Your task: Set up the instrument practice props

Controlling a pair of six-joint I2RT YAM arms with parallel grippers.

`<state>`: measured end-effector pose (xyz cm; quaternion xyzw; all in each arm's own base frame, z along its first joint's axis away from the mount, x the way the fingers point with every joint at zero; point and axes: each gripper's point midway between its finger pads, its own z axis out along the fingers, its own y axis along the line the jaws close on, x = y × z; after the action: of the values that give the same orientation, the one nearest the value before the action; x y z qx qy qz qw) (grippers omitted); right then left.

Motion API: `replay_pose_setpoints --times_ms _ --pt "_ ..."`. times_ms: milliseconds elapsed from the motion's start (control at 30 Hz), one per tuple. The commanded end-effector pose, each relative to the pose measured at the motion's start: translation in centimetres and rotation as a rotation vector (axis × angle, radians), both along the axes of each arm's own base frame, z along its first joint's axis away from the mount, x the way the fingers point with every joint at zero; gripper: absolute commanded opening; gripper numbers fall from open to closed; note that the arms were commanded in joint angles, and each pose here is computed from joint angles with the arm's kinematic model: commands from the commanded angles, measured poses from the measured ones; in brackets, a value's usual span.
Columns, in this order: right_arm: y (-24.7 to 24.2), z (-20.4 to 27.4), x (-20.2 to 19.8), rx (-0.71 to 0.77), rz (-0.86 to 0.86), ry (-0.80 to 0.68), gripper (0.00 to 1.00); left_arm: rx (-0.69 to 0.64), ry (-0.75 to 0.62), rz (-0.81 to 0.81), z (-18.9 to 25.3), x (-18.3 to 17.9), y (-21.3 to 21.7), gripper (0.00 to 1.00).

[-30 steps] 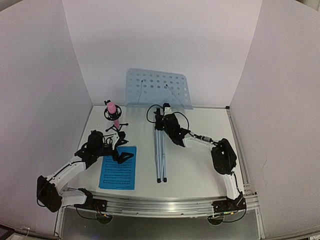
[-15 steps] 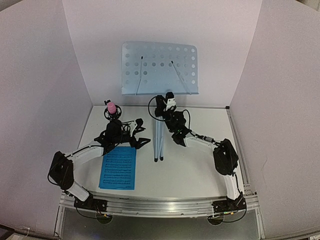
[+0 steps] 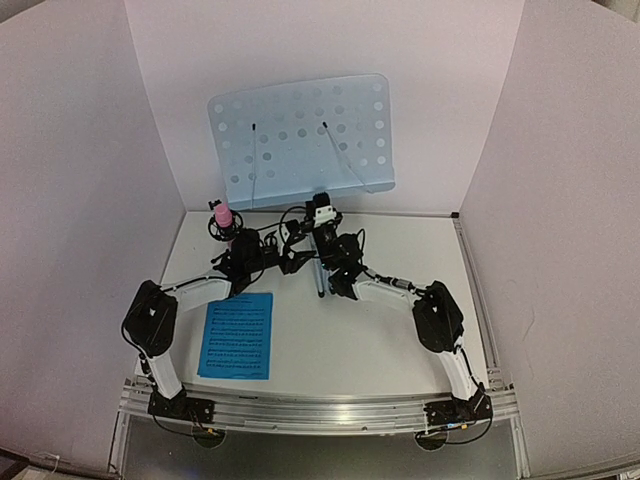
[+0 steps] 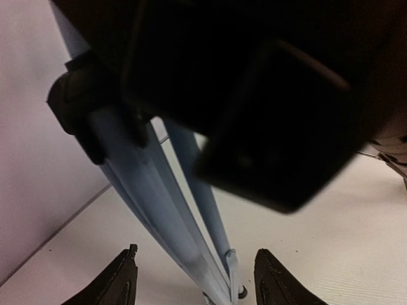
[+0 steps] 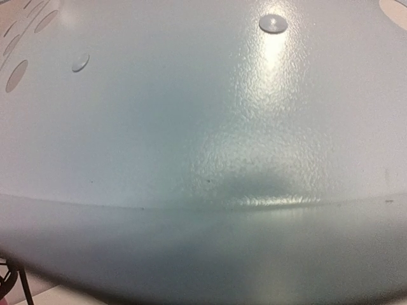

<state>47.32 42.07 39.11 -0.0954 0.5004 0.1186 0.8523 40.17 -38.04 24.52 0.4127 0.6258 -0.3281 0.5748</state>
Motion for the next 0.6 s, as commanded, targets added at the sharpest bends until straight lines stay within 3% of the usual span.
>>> replay_pose_setpoints --times_ms 0,67,200,333,500,567 --pt "-6.8 11.4 -5.3 0.421 0.005 -0.286 0.00 -0.044 -0.093 0.066 2.5 2.3 -0.9 0.53" --pt "-7.0 11.3 -5.3 0.436 0.012 -0.286 0.00 -0.040 -0.096 0.072 2.3 2.7 -1.1 0.47" --pt "-7.1 11.4 -5.3 0.468 0.028 -0.283 0.00 -0.059 -0.080 0.061 2.3 3.1 -2.0 0.52" --pt "-6.7 11.3 -5.6 0.466 0.041 -0.287 0.00 -0.080 -0.067 0.064 2.1 3.4 -2.7 0.41" --pt "-6.2 11.3 -6.1 0.452 0.054 -0.287 0.00 -0.073 -0.065 0.055 1.3 3.4 -3.4 0.38" --pt "-6.1 11.2 -6.2 0.450 0.057 -0.284 0.00 -0.076 -0.062 0.067 1.1 3.6 -3.5 0.30"
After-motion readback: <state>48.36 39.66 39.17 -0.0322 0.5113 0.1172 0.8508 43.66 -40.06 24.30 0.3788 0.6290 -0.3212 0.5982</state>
